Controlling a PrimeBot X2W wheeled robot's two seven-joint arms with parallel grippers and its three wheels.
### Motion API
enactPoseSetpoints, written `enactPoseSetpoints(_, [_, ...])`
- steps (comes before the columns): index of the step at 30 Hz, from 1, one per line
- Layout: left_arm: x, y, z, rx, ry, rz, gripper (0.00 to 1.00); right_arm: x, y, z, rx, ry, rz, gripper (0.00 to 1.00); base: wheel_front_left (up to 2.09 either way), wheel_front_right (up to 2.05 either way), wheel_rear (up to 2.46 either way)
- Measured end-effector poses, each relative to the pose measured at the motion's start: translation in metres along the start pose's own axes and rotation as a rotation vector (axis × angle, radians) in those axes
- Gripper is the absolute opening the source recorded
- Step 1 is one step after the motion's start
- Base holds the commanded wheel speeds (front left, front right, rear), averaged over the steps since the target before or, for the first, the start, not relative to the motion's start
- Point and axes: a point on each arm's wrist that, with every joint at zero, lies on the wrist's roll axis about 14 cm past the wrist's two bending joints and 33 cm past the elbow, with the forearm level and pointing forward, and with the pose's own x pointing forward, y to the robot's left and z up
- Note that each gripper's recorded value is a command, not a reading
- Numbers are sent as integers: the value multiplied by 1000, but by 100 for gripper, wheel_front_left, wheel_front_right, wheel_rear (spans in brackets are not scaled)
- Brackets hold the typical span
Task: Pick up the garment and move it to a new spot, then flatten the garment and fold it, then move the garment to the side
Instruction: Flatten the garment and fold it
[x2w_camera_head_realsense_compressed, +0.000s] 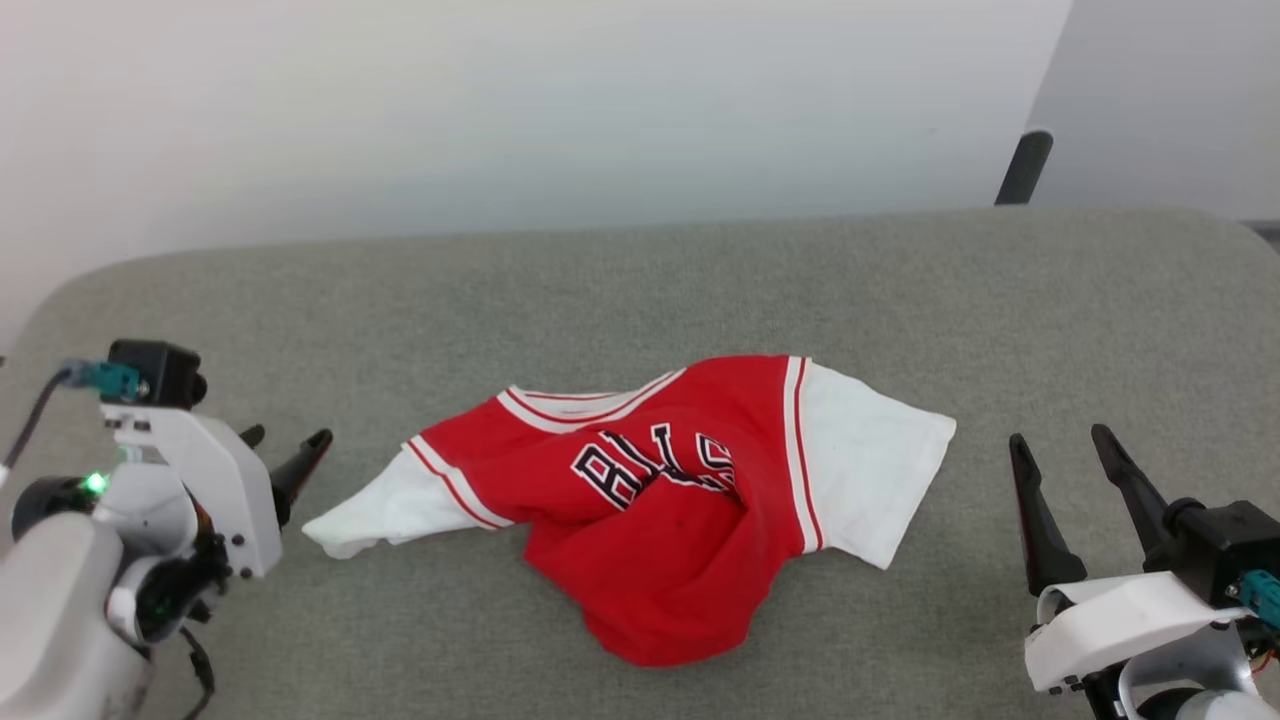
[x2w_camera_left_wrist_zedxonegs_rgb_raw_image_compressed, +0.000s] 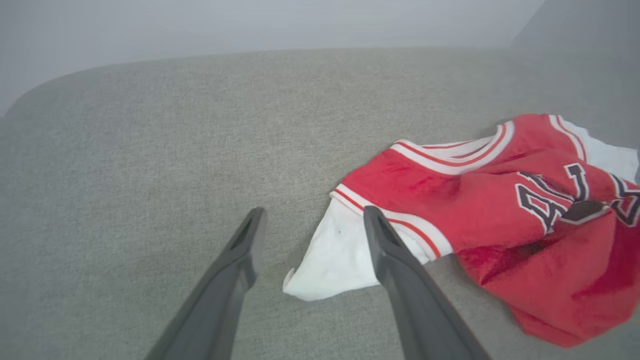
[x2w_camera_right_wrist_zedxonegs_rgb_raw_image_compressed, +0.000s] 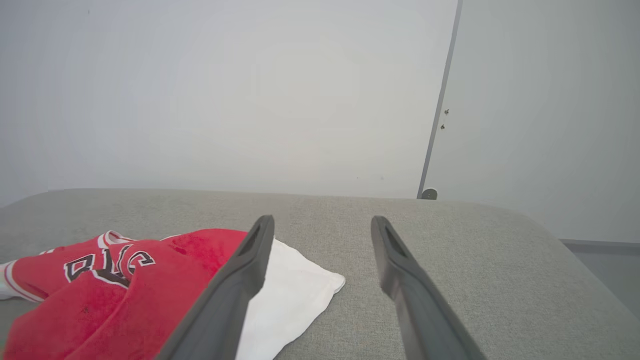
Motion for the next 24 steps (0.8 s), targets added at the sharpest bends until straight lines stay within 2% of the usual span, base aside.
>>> enactPoseSetpoints(9, [-36, -15, 4, -3, -152, -37, 100, -9, 6, 8, 4, -29, 11, 100, 0, 0, 0])
enactPoseSetpoints(15, [-61, -12, 5, -12, -204, -10, 100, -9, 12, 14, 6, -51, 28, 100, 0, 0, 0])
enactPoseSetpoints(19, [-70, -13, 5, -19, -204, -4, 100, -6, 17, 18, 6, -66, 43, 100, 0, 0, 0])
enactPoseSetpoints(24, [-66, -12, -6, -12, -116, -8, 100, 0, 22, 16, 5, -54, 58, 100, 0, 0, 0])
